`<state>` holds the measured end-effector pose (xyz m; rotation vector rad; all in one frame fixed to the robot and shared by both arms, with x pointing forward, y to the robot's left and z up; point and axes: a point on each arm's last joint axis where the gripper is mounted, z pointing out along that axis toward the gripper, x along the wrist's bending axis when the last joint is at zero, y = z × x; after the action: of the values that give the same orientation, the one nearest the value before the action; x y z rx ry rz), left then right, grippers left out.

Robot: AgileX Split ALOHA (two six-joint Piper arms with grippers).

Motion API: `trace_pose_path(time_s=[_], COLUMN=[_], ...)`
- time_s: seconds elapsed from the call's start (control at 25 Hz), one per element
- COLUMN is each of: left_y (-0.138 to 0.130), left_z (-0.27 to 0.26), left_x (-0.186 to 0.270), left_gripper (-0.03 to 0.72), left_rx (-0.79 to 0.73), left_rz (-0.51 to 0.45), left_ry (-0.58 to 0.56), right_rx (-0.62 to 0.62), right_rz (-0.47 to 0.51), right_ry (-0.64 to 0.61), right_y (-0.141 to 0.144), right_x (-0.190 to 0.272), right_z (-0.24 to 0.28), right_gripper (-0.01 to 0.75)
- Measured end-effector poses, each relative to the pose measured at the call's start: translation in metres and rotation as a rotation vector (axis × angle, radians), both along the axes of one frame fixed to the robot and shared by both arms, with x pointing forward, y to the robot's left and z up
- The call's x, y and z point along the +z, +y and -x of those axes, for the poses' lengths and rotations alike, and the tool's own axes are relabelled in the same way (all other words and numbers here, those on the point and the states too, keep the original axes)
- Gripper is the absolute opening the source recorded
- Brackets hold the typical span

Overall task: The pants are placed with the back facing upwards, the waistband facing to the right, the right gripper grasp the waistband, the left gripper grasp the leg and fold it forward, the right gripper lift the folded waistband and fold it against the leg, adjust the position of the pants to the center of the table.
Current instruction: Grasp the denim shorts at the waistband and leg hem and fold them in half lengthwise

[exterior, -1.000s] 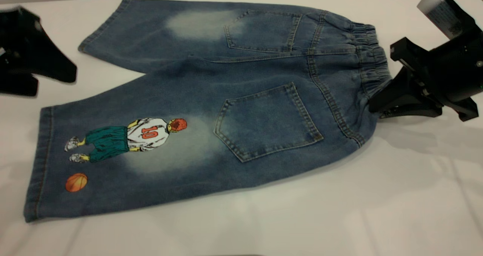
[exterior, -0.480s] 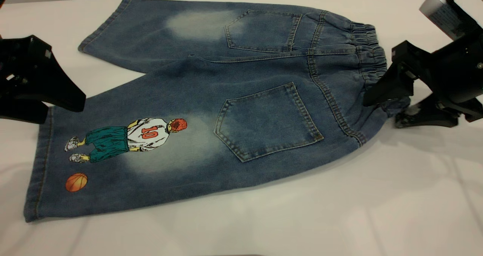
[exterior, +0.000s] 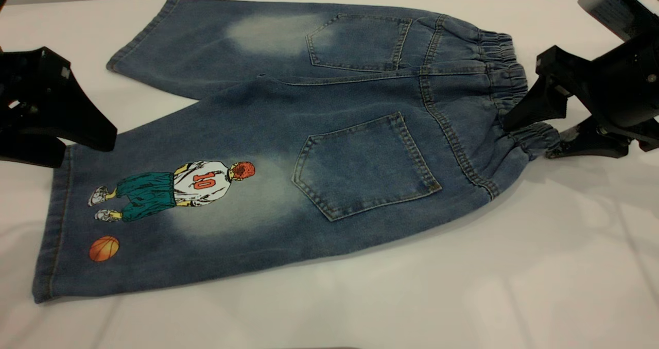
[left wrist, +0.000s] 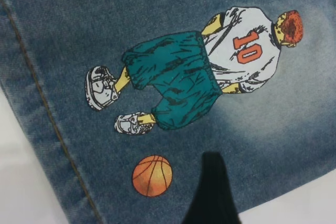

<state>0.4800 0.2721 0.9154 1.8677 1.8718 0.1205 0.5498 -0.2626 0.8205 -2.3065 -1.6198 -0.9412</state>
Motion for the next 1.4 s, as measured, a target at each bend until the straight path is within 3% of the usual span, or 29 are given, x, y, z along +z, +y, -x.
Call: trace_pose_path(time_s=[0.08, 0.28, 0.36, 0.68, 0.88, 1.0, 1.24, 1.4], left_y=[0.000, 0.000, 0.000, 0.001, 0.003, 0.008, 0.022, 0.027], left_z=[0.000, 0.000, 0.000, -0.001, 0.006, 0.011, 0.011, 0.011], left_x=[0.000, 0.000, -0.002, -0.025, -0.050, -0.055, -0.056, -0.056], left_gripper=[0.516, 0.516, 0.516, 0.516, 0.516, 0.516, 0.516, 0.516], left_rx=[0.000, -0.002, -0.003, -0.011, -0.010, -0.015, 0.078, 0.141], left_rz=[0.000, -0.001, -0.001, -0.017, -0.043, -0.092, -0.233, -0.278], left_ry=[0.000, 0.001, 0.009, 0.110, 0.264, 0.331, 0.362, 0.366], right_rx=[0.001, 0.048, 0.068, 0.092, 0.100, 0.101, 0.104, 0.107], right_rz=[0.000, -0.032, -0.036, -0.059, -0.061, -0.060, -0.060, -0.059], right_ry=[0.001, 0.015, 0.017, 0.012, 0.006, 0.006, 0.005, 0.003], right_y=[0.000, 0.004, 0.005, 0.007, 0.008, 0.008, 0.008, 0.008], right_x=[0.000, 0.001, 0.001, 0.003, 0.004, 0.004, 0.004, 0.004], right_z=[0.000, 0.003, 0.004, 0.004, 0.003, 0.003, 0.003, 0.003], right_gripper=[0.365, 0.071, 0.038, 0.033, 0.033, 0.034, 0.034, 0.034])
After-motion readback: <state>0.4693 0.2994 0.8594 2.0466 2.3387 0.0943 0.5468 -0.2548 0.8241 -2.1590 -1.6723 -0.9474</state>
